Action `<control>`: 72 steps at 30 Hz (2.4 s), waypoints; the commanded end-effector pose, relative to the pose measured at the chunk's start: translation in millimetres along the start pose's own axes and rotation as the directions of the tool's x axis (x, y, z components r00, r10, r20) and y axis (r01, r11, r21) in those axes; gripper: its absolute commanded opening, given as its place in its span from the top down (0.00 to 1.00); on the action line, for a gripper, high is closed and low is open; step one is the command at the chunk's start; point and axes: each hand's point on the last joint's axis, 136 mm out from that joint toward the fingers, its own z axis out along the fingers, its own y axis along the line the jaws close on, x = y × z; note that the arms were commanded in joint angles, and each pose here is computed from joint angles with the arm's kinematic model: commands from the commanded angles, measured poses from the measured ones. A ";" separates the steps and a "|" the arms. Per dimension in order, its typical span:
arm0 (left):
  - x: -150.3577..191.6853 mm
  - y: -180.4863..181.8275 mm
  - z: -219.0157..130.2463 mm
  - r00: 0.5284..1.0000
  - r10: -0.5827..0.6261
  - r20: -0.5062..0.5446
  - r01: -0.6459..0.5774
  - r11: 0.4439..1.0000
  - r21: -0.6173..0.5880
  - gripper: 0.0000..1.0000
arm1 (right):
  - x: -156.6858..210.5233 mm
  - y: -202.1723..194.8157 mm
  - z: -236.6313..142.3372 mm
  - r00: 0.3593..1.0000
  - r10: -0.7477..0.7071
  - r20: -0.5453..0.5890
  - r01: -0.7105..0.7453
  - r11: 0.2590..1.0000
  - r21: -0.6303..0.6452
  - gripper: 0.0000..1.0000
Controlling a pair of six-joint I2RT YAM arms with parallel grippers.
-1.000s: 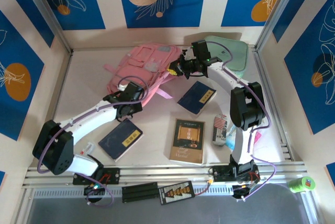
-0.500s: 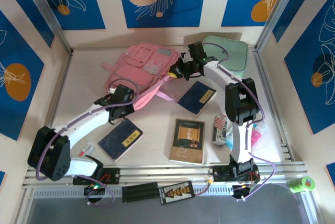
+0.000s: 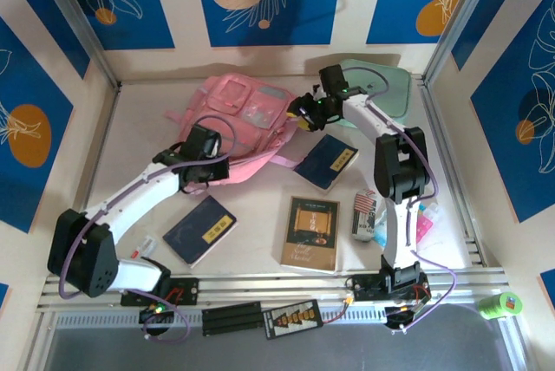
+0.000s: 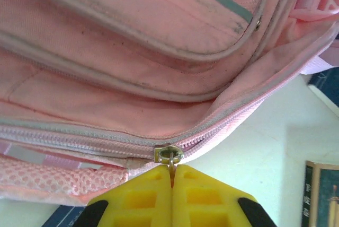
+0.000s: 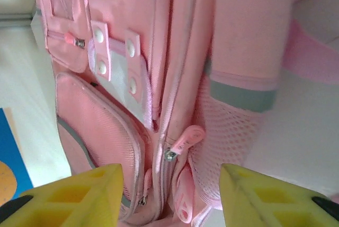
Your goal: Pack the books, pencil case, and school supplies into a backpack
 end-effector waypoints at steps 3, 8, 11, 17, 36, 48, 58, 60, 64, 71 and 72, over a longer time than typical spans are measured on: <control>-3.5 -38.1 -4.9 0.997 0.063 -0.046 -0.056 0.989 0.135 1.00 | 29.6 1.7 -44.7 0.999 0.036 0.000 -0.036 0.999 0.013 0.44; -5.6 -71.7 0.5 0.991 0.104 -0.080 -0.085 0.975 0.205 1.00 | 77.1 1.2 -38.6 0.991 0.105 -0.086 -0.107 0.994 -0.014 0.40; -3.1 -91.6 7.2 0.986 0.134 -0.101 -0.107 0.966 0.236 1.00 | 104.0 -1.6 -30.1 0.983 0.127 -0.131 -0.126 0.992 0.013 0.39; 7.4 -116.1 22.9 0.976 0.180 -0.126 -0.144 0.956 0.255 1.00 | 133.9 -11.0 -13.5 0.968 0.181 -0.175 -0.177 0.983 0.042 0.35; 29.5 -109.7 39.4 0.966 0.189 -0.174 -0.147 0.962 0.230 1.00 | 164.8 -20.1 35.3 0.932 0.238 -0.275 -0.209 0.969 0.131 0.39; 38.2 -97.7 38.7 0.951 0.230 -0.208 -0.192 0.963 0.190 1.00 | 161.0 -42.0 39.0 0.948 0.263 -0.178 -0.223 0.951 0.214 0.63; 54.3 -39.7 34.0 0.903 0.304 -0.304 -0.332 0.942 -0.043 1.00 | 129.5 -36.4 20.2 0.990 0.139 0.004 -0.137 0.965 0.225 0.83; 53.9 -28.7 31.1 0.897 0.309 -0.316 -0.352 0.932 -0.089 1.00 | 125.5 -36.5 17.5 0.990 0.137 0.019 -0.137 0.965 0.221 0.83; 49.5 -12.7 27.4 0.881 0.348 -0.322 -0.406 0.903 -0.136 1.00 | 119.4 -35.9 13.5 0.991 0.131 0.022 -0.133 0.970 0.205 0.83; 30.7 17.2 30.2 0.887 0.330 -0.323 -0.396 0.903 -0.164 1.00 | 105.8 -32.3 0.7 0.998 0.048 0.030 -0.053 0.982 0.182 0.84; 28.4 23.9 30.0 0.891 0.319 -0.324 -0.388 0.905 -0.175 1.00 | 103.3 -32.6 -1.3 0.999 0.038 0.036 -0.044 0.982 0.182 0.84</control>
